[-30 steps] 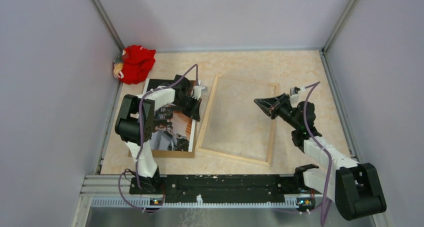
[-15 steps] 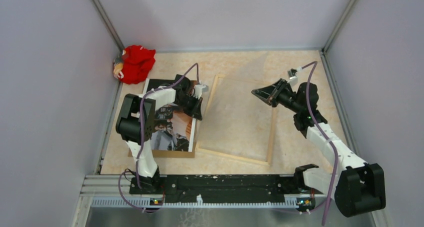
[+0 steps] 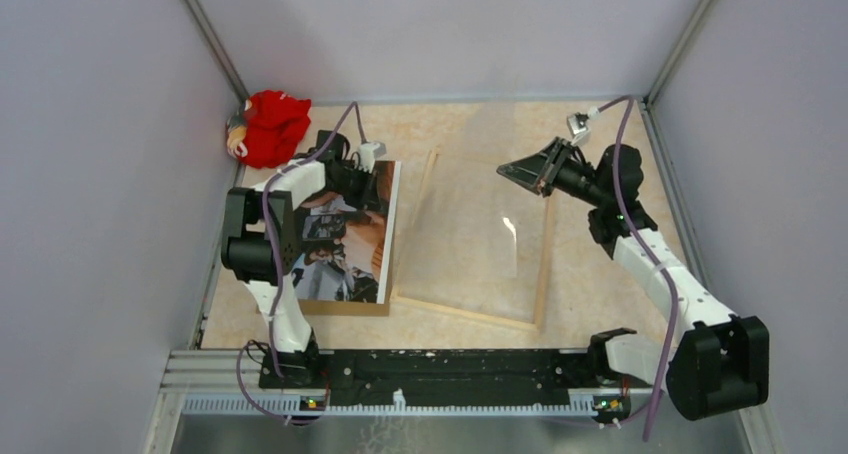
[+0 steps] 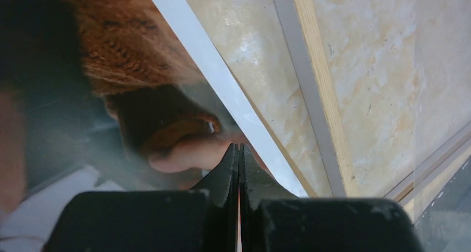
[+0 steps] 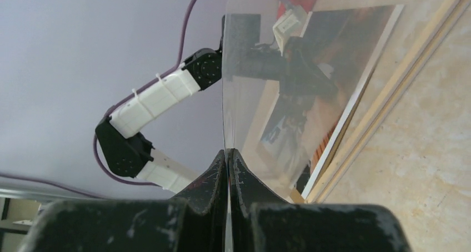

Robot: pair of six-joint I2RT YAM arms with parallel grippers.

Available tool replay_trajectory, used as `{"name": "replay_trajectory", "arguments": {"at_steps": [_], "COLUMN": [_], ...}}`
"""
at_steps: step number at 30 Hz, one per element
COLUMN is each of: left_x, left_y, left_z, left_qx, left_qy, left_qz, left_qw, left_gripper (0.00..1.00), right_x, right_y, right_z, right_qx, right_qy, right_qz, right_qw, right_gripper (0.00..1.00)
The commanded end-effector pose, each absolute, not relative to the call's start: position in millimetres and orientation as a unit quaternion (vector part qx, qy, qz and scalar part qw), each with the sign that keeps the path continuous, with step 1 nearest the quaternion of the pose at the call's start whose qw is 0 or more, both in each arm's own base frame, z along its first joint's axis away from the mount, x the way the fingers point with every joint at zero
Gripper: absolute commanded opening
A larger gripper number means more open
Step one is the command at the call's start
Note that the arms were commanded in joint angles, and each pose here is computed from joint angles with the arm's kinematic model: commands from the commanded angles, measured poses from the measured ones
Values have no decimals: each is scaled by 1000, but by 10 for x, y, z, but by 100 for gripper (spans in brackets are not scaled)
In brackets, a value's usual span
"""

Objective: Put the photo into the frame

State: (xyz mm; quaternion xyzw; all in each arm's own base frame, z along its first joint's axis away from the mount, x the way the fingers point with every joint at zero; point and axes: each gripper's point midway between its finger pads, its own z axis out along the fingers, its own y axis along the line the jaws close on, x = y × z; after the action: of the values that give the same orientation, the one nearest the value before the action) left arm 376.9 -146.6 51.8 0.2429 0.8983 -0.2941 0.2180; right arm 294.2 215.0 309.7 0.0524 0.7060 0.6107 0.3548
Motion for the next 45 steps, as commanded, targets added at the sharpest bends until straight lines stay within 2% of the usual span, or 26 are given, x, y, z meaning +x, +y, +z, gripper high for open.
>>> {"name": "replay_trajectory", "arguments": {"at_steps": [1,8,13,23,32,45], "left_x": [3811,3726,3671,3600,3563,3492], "left_y": [-1511,-1543,-1621,-1766,-1830,-1915], "left_z": [563,477,454,413,363,278], "left_qx": [239,238,248,261,267,275], "left_qy": [893,891,888,886,886,886], "left_qz": [-312,-324,-328,-331,-331,-330], "left_qw": [221,209,203,193,185,174], "left_gripper": [0,0,0,0,0,0], "right_x": [2970,3092,3127,3099,3046,3073], "right_y": [2131,1748,1539,1326,1285,1297], "right_z": [2751,1649,1278,1091,1006,1037], "right_qx": [34,121,144,180,219,216], "right_qy": [724,797,844,843,817,804], "right_qz": [597,512,428,378,391,403], "right_qw": [344,296,289,339,362,379], "right_gripper": [0,0,0,0,0,0]}}
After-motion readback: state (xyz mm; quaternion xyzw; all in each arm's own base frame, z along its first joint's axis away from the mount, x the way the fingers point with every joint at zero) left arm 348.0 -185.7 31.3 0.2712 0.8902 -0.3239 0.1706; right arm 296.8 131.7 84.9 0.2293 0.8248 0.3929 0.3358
